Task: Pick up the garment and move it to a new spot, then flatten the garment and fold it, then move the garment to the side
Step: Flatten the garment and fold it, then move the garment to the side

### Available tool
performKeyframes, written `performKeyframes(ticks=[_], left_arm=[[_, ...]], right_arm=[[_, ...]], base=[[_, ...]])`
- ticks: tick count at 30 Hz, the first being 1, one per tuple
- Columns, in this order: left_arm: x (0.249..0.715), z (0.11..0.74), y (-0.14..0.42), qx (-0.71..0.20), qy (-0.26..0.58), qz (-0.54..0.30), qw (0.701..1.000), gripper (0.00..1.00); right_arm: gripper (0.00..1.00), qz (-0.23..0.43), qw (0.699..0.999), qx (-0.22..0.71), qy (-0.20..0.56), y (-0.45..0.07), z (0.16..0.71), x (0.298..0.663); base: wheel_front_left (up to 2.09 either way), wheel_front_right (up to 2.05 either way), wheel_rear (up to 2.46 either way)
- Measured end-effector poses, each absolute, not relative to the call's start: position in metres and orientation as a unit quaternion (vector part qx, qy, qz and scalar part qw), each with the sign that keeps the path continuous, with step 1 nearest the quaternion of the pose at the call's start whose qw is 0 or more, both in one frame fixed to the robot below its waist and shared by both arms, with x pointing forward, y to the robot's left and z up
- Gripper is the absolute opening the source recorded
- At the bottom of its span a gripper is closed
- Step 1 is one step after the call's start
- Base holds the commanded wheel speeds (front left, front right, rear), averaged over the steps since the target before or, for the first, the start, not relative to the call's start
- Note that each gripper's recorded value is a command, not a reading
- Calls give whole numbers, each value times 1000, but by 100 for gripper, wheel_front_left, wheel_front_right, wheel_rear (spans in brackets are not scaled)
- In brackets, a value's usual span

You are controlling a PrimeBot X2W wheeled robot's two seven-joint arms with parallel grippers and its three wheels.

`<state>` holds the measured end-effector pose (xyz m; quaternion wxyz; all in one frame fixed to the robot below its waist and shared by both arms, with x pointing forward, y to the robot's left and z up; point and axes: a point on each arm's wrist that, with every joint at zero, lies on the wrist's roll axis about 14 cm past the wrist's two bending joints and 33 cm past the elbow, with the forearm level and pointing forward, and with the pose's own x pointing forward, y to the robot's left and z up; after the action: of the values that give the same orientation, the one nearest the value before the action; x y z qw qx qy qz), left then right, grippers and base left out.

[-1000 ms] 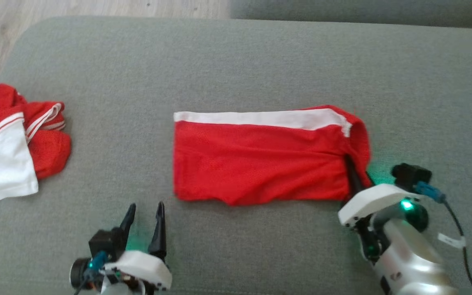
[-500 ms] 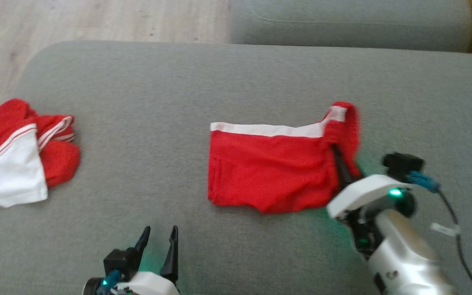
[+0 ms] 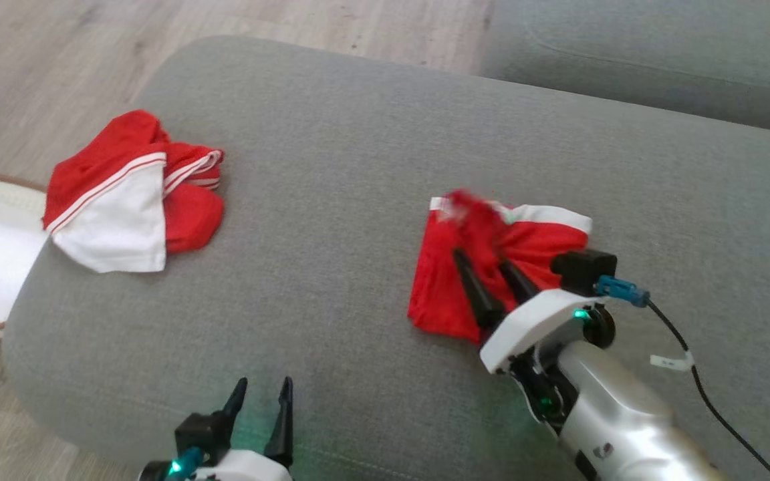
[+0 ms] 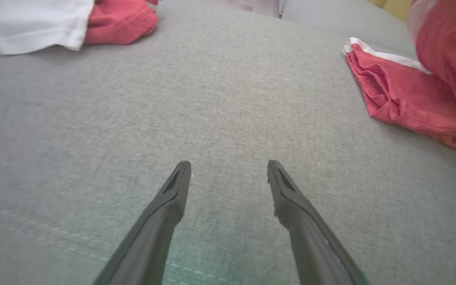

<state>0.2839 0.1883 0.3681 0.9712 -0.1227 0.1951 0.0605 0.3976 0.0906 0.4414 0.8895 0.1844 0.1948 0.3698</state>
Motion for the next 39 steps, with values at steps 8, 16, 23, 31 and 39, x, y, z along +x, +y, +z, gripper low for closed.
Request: performKeyframes(ticks=[8,16,23,31,39], left_arm=[[315,401,190,-104,137,49,984,100],[346,436,173,-65,80,9,995,100],[339,433,172,-49,81,11,995,100],[324,422,168,-33,98,4,995,100],[323,418,161,-33,104,-7,994,100]], right_arm=[[100,305,922,183,155,46,452,422],[100,189,968,130,97,-51,454,429],[100,146,979,102,100,-89,440,403],[100,122,984,84,97,-110,436,380],[100,125,982,80,115,-110,423,365]], base=[[0,0,0],[0,0,0],[0,0,0],[0,0,0],[0,0,0]])
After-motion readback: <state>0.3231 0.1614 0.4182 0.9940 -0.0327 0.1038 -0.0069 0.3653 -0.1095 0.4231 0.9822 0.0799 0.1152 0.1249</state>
